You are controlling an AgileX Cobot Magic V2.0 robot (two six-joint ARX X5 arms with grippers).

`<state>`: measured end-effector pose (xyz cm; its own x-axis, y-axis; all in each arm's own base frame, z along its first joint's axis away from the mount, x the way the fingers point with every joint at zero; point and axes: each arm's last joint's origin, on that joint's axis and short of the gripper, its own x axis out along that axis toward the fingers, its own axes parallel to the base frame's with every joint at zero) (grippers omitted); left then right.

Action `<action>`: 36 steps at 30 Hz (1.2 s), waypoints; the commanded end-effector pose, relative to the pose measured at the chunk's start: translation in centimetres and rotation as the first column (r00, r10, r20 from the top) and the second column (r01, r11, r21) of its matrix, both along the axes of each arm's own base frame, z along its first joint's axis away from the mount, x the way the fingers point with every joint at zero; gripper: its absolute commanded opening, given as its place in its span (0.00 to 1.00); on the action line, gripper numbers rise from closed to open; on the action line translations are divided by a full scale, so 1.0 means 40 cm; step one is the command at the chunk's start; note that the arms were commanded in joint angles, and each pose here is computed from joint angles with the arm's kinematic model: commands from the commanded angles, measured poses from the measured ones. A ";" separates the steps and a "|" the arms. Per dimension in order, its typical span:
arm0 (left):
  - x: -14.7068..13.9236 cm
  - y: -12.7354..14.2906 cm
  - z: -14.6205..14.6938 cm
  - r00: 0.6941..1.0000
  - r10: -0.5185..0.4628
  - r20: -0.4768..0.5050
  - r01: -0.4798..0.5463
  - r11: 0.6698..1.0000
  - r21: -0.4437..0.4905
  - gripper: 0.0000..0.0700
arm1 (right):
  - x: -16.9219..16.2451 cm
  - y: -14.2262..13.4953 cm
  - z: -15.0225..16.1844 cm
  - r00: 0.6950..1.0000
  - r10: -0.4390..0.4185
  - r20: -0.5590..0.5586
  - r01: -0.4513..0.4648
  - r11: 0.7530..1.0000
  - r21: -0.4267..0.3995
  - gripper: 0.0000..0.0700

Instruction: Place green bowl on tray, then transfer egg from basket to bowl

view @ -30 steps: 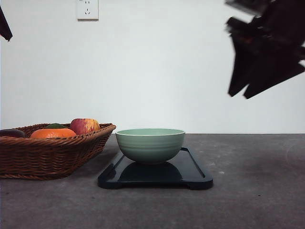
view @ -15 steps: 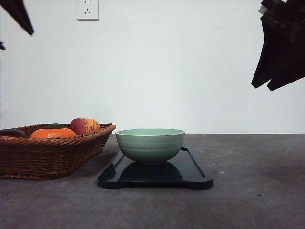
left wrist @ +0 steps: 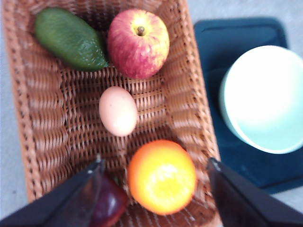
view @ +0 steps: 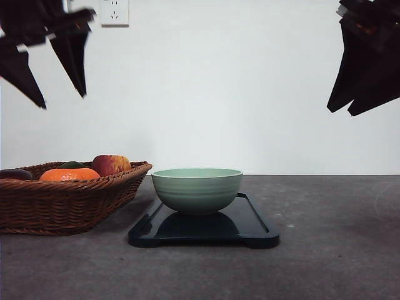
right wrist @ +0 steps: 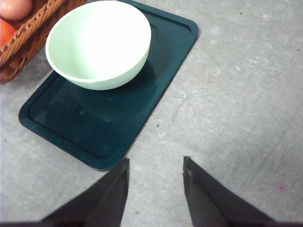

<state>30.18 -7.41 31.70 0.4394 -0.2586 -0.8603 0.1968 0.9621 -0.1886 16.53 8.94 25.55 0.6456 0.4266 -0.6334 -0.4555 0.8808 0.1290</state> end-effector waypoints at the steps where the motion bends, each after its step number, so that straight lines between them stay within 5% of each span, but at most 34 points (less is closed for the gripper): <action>1: 0.026 -0.008 -0.011 1.000 -0.016 -0.003 0.016 1.000 0.026 0.68 | 0.003 0.005 0.001 1.000 -0.015 -0.009 0.016 1.000 0.023 0.32; 6: 0.070 -0.014 -0.070 0.999 0.016 -0.044 -0.012 0.995 0.098 0.68 | 0.004 0.005 0.001 1.000 -0.025 -0.015 0.025 0.999 0.033 0.32; 26: 0.175 -0.036 -0.249 0.989 0.040 -0.143 -0.018 0.989 0.148 0.68 | 0.004 0.004 0.001 1.000 -0.028 -0.013 0.028 0.999 0.031 0.32; 36: 0.191 -0.044 -0.269 0.991 0.035 -0.127 -0.017 0.989 0.144 0.68 | 0.004 0.004 0.001 0.999 -0.030 -0.015 0.030 0.999 0.033 0.32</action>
<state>37.22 -8.79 21.13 0.3206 -0.1221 -0.9393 0.1510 0.9856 -0.0765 16.54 8.93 25.55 0.6471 0.4247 -0.6332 -0.4319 0.8886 0.1547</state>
